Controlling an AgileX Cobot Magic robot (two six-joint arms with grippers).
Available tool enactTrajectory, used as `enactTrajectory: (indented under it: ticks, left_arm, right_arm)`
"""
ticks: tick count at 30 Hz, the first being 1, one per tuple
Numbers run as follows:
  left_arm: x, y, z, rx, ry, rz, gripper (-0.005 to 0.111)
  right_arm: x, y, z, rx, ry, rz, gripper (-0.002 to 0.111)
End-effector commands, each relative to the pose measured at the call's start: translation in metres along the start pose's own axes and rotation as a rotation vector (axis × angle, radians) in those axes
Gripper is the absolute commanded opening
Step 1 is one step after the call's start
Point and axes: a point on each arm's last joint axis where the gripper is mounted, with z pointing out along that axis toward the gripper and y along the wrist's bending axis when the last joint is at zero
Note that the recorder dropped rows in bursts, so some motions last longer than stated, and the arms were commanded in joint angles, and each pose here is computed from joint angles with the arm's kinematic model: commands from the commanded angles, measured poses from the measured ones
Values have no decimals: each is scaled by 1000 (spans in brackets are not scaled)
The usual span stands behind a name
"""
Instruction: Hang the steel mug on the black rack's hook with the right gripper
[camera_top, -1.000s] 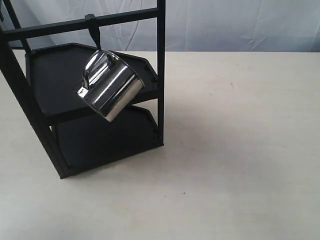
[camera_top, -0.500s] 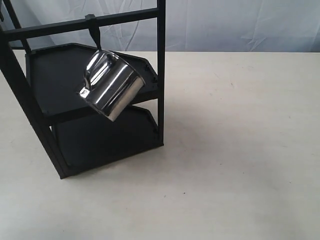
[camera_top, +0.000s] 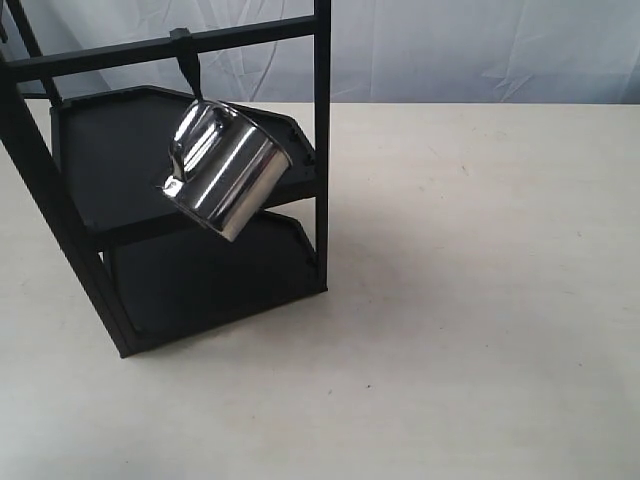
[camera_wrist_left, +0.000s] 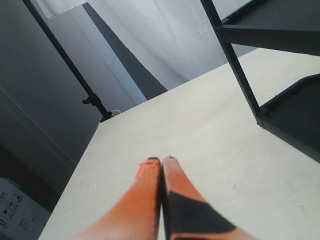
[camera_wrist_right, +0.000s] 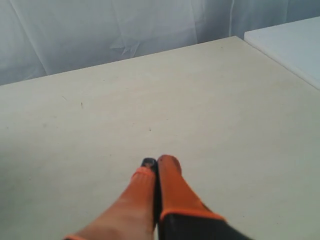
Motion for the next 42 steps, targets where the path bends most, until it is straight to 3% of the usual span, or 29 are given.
enactTrajectory:
  ticks: [1,14,42]
  left_arm:
    - [-1,0,0,-1,-12,-4,2]
    - [-1,0,0,-1,-12,-4,2]
    - [-1,0,0,-1,-12,-4,2]
  right_arm:
    - [8,1,2,-24,-4,-9,-1]
    - [25,8,4,-200,15,-77,-1]
    - [26,9,4,-210,23,-52,-1]
